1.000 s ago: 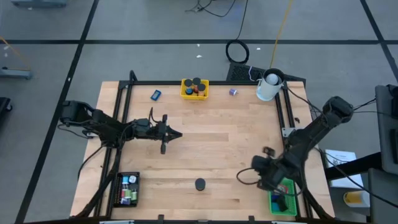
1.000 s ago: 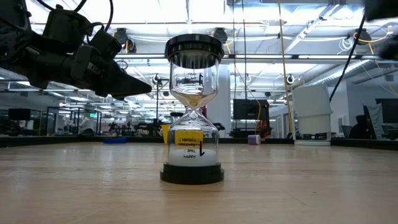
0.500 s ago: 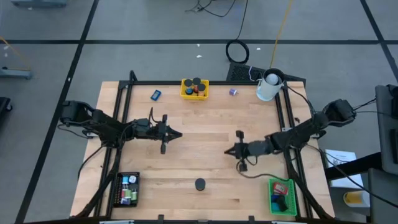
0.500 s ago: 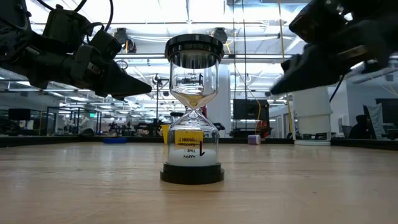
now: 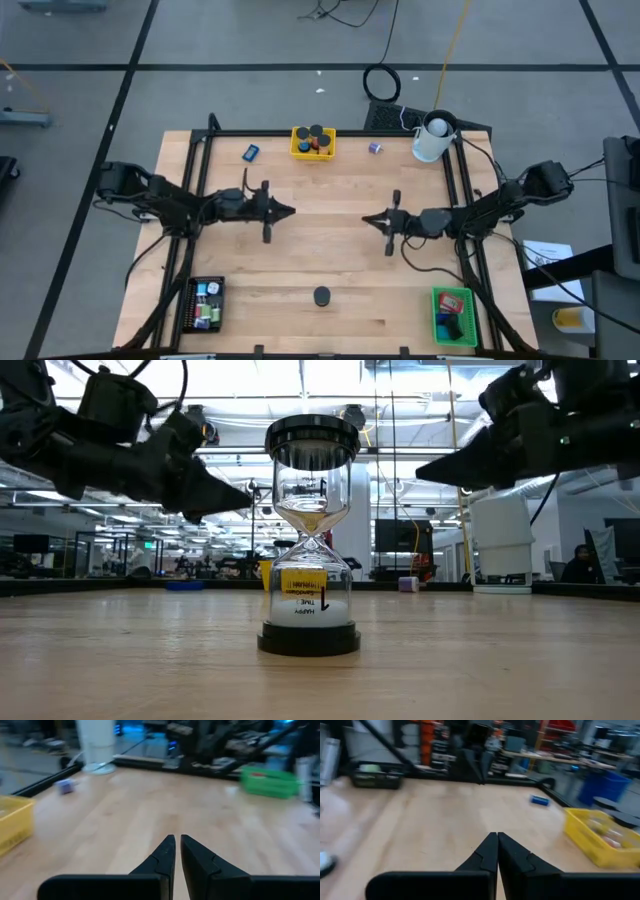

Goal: Pick & Place Office items
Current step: Put the white hour glass into the yellow bin

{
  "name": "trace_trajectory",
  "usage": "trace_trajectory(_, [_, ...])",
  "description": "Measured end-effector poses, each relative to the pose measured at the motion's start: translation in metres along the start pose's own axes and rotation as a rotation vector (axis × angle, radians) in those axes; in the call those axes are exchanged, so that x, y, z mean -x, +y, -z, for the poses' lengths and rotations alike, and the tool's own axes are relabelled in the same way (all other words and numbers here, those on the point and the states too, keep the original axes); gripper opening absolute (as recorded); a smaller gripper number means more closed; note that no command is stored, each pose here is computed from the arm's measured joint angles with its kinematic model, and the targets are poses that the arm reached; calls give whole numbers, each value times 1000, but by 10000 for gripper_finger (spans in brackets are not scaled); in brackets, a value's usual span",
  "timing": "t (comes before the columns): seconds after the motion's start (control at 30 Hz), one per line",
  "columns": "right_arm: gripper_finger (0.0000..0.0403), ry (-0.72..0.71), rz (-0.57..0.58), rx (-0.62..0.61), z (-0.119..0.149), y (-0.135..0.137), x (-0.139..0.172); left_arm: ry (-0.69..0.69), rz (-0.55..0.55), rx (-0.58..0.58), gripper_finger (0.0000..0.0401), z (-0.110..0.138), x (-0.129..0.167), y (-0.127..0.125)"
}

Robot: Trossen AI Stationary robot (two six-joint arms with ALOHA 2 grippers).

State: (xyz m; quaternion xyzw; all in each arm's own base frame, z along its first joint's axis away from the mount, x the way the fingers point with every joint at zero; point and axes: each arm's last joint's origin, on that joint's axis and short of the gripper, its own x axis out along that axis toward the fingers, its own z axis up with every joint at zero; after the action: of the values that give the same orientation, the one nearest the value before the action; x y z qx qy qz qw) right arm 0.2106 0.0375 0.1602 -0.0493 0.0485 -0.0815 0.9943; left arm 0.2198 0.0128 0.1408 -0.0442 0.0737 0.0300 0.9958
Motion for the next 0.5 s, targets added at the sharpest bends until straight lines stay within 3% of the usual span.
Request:
trace_trajectory(0.2, [5,44,157,-38,5,-5,1,36,-168,-8,37,2,-1,10])
trace_trajectory(0.5, [9,95,236,-145,13,-14,-3,76,-115,-6,37,6,-2,8])
